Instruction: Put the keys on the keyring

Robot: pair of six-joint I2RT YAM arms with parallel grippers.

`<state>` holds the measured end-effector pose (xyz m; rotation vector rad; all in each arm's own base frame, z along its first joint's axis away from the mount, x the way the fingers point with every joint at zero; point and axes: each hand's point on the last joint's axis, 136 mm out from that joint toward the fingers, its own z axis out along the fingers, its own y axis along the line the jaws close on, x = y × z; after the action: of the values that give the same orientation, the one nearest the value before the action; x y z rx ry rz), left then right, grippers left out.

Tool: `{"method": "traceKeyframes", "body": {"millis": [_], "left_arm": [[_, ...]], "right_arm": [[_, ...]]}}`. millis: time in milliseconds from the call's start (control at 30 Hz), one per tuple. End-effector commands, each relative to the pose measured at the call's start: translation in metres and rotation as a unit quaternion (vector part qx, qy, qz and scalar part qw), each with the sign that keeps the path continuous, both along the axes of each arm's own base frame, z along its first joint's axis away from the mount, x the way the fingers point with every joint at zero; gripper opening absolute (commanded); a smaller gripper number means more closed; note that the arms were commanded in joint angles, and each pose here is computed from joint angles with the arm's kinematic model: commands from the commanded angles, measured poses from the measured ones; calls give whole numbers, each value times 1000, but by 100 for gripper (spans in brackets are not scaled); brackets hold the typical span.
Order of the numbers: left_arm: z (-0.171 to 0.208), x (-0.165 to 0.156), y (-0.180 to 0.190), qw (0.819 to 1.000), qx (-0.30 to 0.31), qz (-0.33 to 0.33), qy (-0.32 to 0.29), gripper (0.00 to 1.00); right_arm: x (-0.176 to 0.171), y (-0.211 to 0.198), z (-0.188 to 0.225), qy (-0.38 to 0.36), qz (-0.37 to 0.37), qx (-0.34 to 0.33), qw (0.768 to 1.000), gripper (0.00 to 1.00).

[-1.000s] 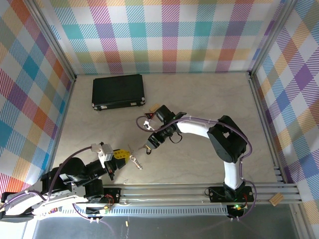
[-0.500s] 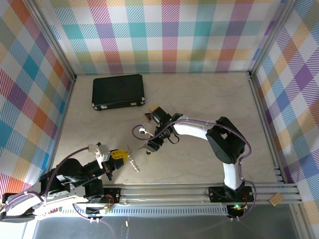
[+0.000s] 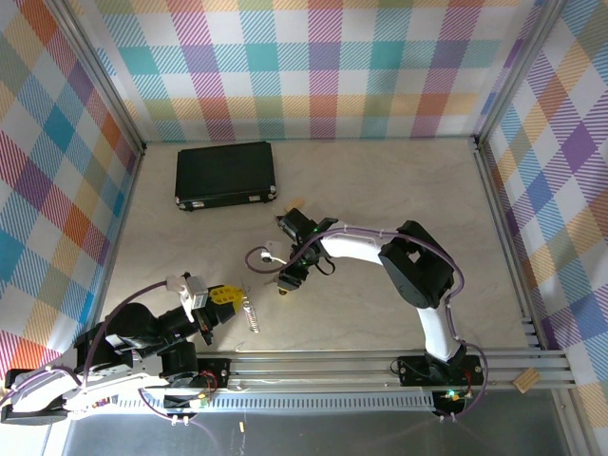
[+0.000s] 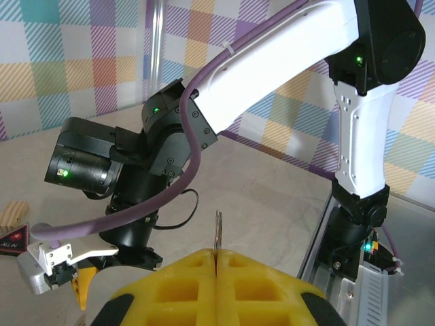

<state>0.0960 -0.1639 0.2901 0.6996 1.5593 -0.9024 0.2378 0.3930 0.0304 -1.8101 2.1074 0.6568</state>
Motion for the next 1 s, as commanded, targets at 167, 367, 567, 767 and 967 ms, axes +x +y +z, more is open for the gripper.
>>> {"method": "traceKeyframes", "body": {"millis": [167, 367, 567, 767, 967], "left_arm": [[13, -3, 2, 999, -35, -5, -4, 0], [12, -3, 2, 999, -37, -6, -4, 0], [11, -2, 3, 999, -36, -2, -2, 0], [11, -2, 3, 999, -36, -2, -2, 0], [10, 0, 3, 999, -34, 2, -1, 0]], "right_arm": [[-2, 6, -4, -11, 23, -11, 1000, 43], [0, 7, -5, -17, 23, -13, 999, 37], [4, 6, -10, -37, 25, -27, 999, 30], [3, 7, -11, -37, 26, -29, 999, 23], [3, 8, -10, -37, 27, -27, 999, 17]]}}
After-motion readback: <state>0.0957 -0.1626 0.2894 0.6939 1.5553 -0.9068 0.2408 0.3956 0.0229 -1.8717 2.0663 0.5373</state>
